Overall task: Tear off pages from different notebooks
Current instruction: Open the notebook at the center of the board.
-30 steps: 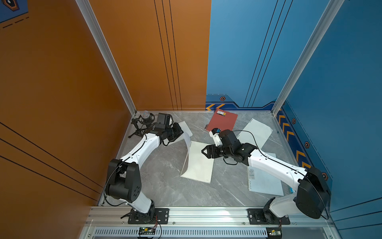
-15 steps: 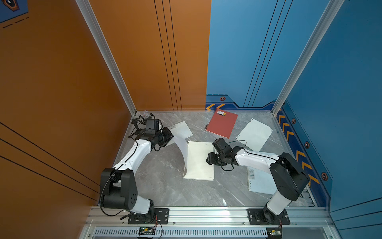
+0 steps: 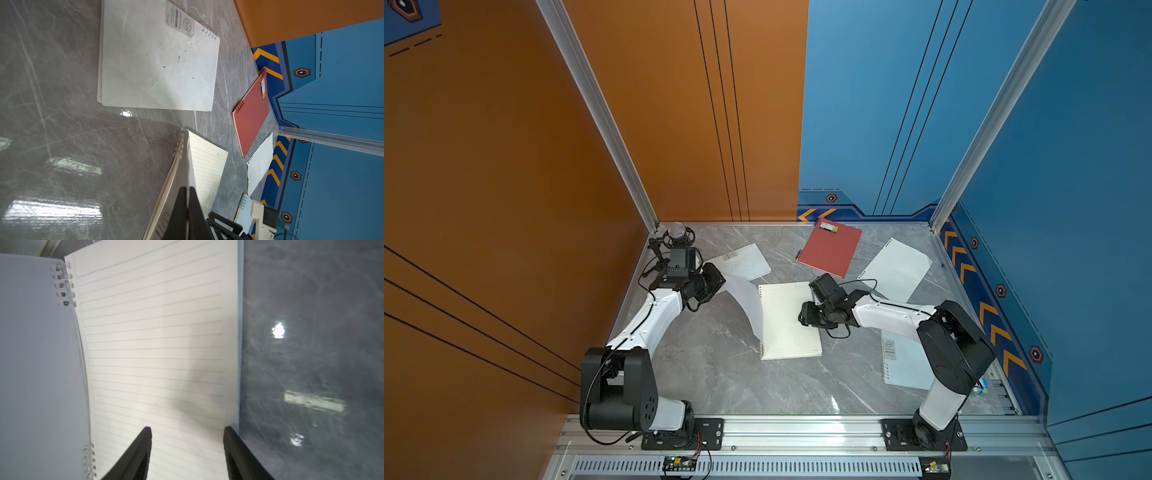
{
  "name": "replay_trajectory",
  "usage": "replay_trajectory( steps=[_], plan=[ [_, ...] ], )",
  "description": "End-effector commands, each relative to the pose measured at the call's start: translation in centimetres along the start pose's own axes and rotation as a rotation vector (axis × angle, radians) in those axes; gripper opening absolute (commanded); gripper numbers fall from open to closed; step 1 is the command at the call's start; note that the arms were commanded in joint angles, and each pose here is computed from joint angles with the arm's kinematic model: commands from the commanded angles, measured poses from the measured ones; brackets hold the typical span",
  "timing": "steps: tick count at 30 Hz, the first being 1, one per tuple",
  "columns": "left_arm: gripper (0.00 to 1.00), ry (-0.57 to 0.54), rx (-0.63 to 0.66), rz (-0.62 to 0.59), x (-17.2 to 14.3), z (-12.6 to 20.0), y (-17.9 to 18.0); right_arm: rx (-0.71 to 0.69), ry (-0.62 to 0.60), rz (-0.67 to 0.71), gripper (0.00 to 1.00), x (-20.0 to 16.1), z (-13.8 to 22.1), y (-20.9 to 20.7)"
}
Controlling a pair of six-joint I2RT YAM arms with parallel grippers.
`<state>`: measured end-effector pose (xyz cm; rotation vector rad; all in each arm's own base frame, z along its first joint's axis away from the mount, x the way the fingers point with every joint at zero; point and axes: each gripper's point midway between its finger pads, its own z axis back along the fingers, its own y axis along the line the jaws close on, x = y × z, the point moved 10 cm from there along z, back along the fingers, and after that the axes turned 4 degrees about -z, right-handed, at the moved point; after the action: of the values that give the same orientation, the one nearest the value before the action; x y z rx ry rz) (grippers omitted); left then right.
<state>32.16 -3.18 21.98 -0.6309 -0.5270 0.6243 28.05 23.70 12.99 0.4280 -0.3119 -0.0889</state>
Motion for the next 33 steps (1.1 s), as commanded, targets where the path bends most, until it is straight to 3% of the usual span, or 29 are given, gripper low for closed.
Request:
replay_trajectory(
  steps=[1, 15, 16, 21, 22, 33],
  plan=[
    [0.00, 0.004, 0.042, -0.009, -0.4, 0.1, 1.0, -0.043, 0.001, 0.009, 0.58, -0.3, 0.2, -0.6],
    [0.00, 0.011, 0.036, -0.020, -0.4, 0.0, 0.9, -0.127, -0.019, 0.050, 0.63, -0.2, 1.0, -2.1],
    [0.03, 0.013, 0.032, -0.024, -0.4, 0.0, 0.7, -0.120, -0.018, 0.055, 0.63, -0.1, 1.1, -1.9],
    [0.41, 0.031, 0.012, -0.042, -0.6, -0.3, -0.2, -0.090, 0.000, 0.075, 0.58, -0.1, 0.8, -1.3],
    [0.45, 0.036, 0.009, -0.049, -0.7, -0.4, -0.5, -0.084, -0.002, 0.077, 0.56, -0.1, 0.8, -1.2],
    [0.47, 0.050, -0.002, -0.073, -1.1, -0.9, -1.5, -0.067, 0.005, 0.091, 0.54, -0.2, 0.8, -0.9]
  ],
)
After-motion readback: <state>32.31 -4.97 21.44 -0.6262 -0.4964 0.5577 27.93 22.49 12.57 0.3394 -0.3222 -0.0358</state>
